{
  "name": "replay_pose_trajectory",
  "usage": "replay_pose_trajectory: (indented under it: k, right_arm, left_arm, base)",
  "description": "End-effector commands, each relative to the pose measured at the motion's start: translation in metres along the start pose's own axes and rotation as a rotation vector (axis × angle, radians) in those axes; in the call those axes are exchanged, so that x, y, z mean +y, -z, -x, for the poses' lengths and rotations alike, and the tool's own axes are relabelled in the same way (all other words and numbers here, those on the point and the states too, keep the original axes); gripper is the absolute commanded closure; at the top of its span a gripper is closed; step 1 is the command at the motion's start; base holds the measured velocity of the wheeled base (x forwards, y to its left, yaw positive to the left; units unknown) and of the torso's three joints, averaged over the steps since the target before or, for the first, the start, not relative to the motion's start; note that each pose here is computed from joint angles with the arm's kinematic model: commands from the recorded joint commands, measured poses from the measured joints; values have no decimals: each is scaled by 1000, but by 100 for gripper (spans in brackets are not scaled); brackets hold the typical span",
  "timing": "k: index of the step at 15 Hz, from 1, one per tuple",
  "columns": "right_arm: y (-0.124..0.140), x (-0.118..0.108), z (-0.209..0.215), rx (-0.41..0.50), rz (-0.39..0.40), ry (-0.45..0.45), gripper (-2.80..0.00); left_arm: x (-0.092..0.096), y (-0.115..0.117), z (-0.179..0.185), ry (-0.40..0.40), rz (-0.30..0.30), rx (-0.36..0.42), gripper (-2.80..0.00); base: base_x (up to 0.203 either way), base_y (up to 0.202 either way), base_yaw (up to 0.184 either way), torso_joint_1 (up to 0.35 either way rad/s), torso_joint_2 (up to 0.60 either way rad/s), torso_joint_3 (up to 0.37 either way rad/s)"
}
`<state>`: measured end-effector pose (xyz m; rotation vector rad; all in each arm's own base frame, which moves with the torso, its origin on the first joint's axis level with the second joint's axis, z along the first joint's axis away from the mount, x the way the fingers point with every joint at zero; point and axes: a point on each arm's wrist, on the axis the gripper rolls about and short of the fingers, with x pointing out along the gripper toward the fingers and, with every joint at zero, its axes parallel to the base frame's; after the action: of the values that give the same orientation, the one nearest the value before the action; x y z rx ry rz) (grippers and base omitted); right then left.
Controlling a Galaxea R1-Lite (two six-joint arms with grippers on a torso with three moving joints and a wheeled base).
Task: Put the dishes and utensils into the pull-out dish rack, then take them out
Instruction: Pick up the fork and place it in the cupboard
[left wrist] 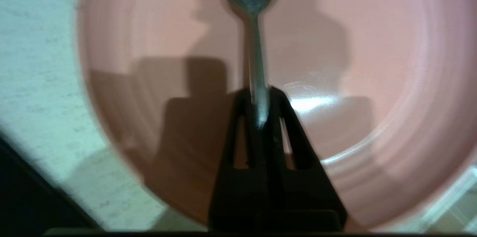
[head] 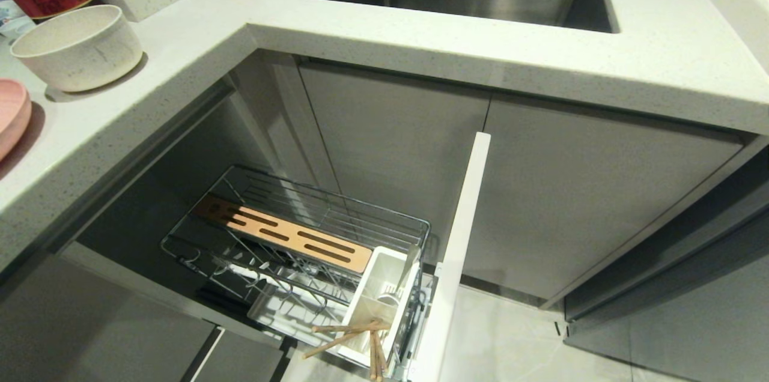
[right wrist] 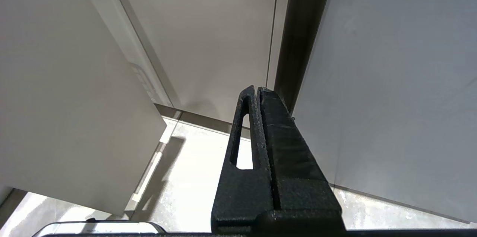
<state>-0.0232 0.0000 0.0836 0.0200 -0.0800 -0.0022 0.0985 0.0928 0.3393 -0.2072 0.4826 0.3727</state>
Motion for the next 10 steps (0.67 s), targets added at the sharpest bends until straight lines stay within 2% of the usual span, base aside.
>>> replay_pose_trajectory:
  k: [1,5,7,8,10]
  right_arm:
    - [7,0,-2,26,0,1,0]
    - [8,0,-2,27,0,1,0]
    - [8,0,-2,28,0,1,0]
    - [8,0,-2,28,0,-1,0]
    - [7,0,-2,27,0,0,0]
  left_arm:
    - [0,1,1,1,1,3,0]
    - [-5,-4,10,5,-16,-37,0]
    - [-12,-13,26,6,-23,-109,0]
    - [-17,-18,36,16,-6,-152,0]
    - [-31,-28,58,85,35,-239,0]
  base:
    - [0,0,0,0,0,0]
    - [0,0,0,0,0,0]
    - [0,0,0,0,0,0]
    - [0,0,0,0,0,0]
    - [0,0,0,0,0,0]
